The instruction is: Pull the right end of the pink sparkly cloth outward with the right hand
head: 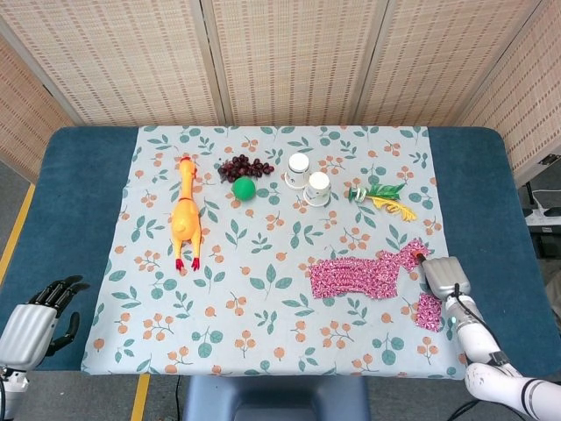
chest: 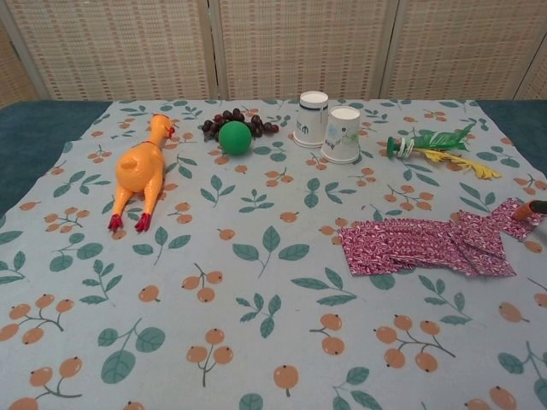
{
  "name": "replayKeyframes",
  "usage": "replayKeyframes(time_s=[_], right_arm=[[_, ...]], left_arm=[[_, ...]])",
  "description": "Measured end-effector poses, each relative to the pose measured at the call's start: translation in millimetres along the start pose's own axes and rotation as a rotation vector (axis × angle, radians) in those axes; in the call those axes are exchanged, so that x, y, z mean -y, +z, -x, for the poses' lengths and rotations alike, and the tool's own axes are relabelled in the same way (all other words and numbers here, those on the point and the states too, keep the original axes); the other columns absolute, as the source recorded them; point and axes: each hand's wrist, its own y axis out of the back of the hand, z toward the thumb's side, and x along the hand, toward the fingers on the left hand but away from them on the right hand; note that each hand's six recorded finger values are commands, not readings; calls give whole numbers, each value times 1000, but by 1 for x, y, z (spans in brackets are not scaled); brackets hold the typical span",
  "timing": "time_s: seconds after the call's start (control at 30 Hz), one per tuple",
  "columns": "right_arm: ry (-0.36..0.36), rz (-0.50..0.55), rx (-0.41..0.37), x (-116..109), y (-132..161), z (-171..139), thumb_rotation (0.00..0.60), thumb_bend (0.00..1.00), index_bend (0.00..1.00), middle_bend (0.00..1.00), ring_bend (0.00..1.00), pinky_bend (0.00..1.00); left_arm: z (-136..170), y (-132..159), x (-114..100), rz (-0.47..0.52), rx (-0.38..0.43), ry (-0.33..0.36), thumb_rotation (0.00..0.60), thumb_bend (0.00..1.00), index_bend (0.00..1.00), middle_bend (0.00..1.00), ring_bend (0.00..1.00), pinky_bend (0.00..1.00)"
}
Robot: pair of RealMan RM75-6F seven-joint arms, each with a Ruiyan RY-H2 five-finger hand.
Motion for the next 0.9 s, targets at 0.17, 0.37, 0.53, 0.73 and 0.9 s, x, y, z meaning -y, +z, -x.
replayKeyframes(time_s=[0.17,0.37,0.53,0.73,0.9], right_arm=[[-1,6,34,-2,-10,3,600,1000,152,804,815,938],[-48,30,53,-14,-15,2,600,1000,151,804,814,938],[-162,45,37,-33,-13,-12,600,1000,151,804,813,938],[-342,95,-42,-53,-3,-45,600,696,130,575,481,836],[-525,161,-133,-63,0,-78,600,264,64,118,36,527]], left_arm=[[0,0,0,-2,0,-1,600,594,238,183,212,415],[0,1,1,-2,2,-1,600,594,239,182,212,415],[-1,1,1,-5,3,-2,600,594,238,183,212,415],[-1,1,2,-10,4,-6,600,594,239,183,212,415],[-1,2,4,-17,5,-10,600,594,238,183,212,415]])
